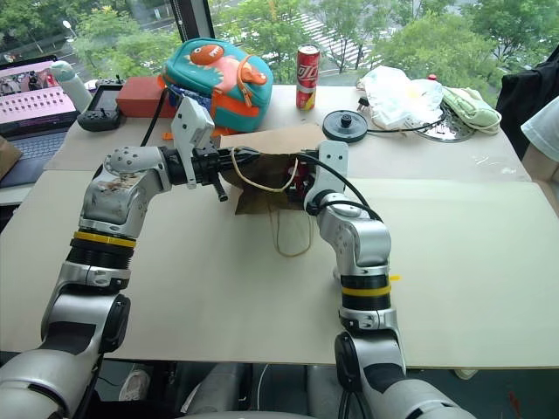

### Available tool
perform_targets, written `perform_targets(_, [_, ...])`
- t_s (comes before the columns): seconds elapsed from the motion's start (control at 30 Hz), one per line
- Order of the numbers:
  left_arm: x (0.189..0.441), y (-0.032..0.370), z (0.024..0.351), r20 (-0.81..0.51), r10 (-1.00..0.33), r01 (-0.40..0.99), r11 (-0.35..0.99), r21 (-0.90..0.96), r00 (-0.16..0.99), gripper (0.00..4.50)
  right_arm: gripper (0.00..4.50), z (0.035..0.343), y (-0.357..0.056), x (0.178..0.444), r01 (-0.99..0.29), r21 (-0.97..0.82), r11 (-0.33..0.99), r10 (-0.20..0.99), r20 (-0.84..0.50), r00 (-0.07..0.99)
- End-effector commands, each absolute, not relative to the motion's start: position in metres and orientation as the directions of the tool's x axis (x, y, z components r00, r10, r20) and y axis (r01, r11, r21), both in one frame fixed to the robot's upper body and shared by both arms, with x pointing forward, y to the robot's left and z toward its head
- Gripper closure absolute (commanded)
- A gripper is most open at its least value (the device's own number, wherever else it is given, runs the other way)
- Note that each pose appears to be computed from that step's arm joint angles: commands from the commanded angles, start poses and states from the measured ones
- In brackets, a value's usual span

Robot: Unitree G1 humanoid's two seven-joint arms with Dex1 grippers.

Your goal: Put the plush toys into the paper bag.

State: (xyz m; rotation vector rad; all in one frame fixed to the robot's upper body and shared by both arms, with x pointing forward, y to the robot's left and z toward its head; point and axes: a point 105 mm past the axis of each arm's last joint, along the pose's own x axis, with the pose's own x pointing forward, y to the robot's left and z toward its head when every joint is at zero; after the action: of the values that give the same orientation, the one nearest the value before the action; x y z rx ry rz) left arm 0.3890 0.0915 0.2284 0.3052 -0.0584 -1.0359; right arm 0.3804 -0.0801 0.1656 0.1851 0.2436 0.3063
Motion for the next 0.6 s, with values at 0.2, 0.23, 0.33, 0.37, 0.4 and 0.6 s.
perform_targets(0.2, [0.389,0.093,0.245,-0.055,-0.852,0.819,0.479,0.315,0.52,4.5,0.1,0.189,-0.102,0.316,-0.477,0.078,0.875,0.483,-0.185,0.856])
perform_targets(0.23, [0.389,0.093,0.244,-0.054,-0.853,0.82,0.479,0.314,0.519,4.5,0.1,0.19,-0.106,0.306,-0.515,0.044,0.856,0.512,-0.197,0.836])
perform_targets(0.33, [0.389,0.092,0.243,-0.056,-0.854,0.821,0.477,0.312,0.517,4.5,0.1,0.181,-0.127,0.275,-0.606,-0.035,0.794,0.569,-0.306,0.763])
perform_targets(0.37, [0.389,0.092,0.243,-0.056,-0.854,0.822,0.477,0.312,0.517,4.5,0.1,0.176,-0.133,0.268,-0.624,-0.051,0.779,0.572,-0.347,0.743])
perform_targets(0.4, [0.389,0.092,0.243,-0.056,-0.854,0.822,0.477,0.311,0.517,4.5,0.1,0.174,-0.137,0.263,-0.636,-0.06,0.769,0.574,-0.371,0.73])
perform_targets(0.6, [0.389,0.092,0.243,-0.055,-0.854,0.822,0.478,0.309,0.517,4.5,0.1,0.141,-0.159,0.236,-0.675,-0.077,0.734,0.527,-0.563,0.637])
